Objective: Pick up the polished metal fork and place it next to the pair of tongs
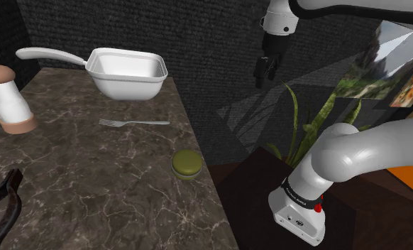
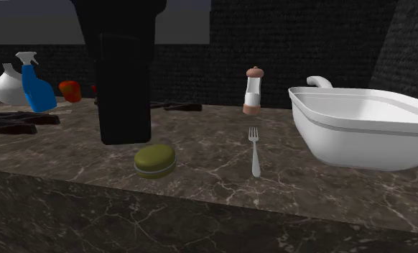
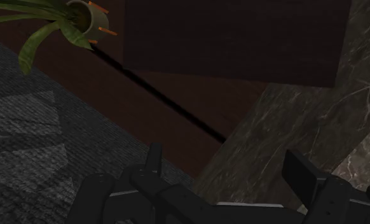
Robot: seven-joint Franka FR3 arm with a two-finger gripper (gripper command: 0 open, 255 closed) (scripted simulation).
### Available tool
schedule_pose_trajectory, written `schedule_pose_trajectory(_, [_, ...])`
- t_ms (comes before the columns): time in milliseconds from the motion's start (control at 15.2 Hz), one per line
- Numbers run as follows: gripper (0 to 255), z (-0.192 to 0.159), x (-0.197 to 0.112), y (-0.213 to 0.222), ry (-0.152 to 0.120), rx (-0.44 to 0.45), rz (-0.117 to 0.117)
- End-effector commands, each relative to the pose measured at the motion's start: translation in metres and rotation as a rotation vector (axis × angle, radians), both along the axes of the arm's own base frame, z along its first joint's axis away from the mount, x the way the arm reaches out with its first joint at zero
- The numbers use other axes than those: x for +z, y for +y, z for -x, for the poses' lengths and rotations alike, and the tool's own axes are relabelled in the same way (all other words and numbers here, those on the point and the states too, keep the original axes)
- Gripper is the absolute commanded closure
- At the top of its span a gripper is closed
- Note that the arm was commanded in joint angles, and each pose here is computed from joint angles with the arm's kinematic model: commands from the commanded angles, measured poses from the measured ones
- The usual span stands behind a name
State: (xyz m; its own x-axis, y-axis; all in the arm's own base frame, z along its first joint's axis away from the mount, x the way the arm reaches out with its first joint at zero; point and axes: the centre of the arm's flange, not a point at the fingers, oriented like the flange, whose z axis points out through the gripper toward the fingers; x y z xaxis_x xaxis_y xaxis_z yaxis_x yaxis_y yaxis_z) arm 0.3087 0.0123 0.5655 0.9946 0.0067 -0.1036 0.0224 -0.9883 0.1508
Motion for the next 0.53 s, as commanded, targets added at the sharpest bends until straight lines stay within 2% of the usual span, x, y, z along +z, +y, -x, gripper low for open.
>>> schedule_pose_trajectory(0, [0, 0.0, 0.0, 0.0, 0.0, 0.0, 0.0])
schedule_pose_trajectory(462, [0, -0.067, -0.037, 0.039, -0.012, 0.142, -0.039])
